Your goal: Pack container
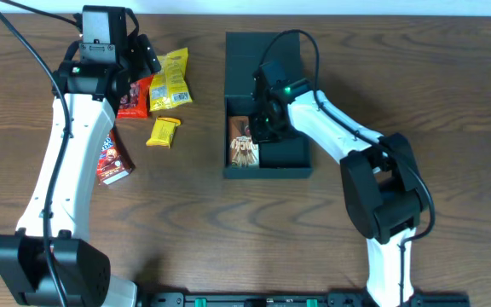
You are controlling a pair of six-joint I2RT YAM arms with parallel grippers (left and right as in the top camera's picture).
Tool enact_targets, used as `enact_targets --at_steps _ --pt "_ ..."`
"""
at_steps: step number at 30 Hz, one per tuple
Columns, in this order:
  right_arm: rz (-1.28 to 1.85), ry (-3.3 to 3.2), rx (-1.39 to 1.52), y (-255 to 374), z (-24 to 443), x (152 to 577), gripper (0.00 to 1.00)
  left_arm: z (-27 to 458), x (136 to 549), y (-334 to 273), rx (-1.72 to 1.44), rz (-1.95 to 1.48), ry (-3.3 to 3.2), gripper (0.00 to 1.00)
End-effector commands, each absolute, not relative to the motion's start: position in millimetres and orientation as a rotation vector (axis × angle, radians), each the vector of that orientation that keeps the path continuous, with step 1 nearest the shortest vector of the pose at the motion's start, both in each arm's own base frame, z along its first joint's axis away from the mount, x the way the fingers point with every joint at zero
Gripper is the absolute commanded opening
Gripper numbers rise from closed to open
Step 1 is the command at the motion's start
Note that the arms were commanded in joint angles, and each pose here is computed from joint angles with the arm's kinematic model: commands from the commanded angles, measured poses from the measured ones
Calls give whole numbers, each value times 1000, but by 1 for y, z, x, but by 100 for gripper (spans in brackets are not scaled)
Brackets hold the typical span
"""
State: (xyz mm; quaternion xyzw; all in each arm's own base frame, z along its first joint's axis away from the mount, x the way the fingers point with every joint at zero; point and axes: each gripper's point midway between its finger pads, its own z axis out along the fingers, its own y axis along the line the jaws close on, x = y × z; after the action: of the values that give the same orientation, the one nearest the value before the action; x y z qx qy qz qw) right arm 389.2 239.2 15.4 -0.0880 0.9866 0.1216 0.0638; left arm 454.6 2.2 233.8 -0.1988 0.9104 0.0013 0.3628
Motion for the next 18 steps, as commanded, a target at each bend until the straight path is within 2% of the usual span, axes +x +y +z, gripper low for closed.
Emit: enact_targets --at_steps 1,11,13,18 --pt "387 3014 -271 245 6 381 2 235 456 3 -489 15 2346 95" --pt "425 3063 -273 246 10 371 2 234 457 3 -489 14 2345 95" --pt "428 3049 -276 244 22 378 2 228 460 3 -476 23 2361 95" --pt "361 2932 -318 232 95 415 2 180 480 -4 -405 30 2451 95"
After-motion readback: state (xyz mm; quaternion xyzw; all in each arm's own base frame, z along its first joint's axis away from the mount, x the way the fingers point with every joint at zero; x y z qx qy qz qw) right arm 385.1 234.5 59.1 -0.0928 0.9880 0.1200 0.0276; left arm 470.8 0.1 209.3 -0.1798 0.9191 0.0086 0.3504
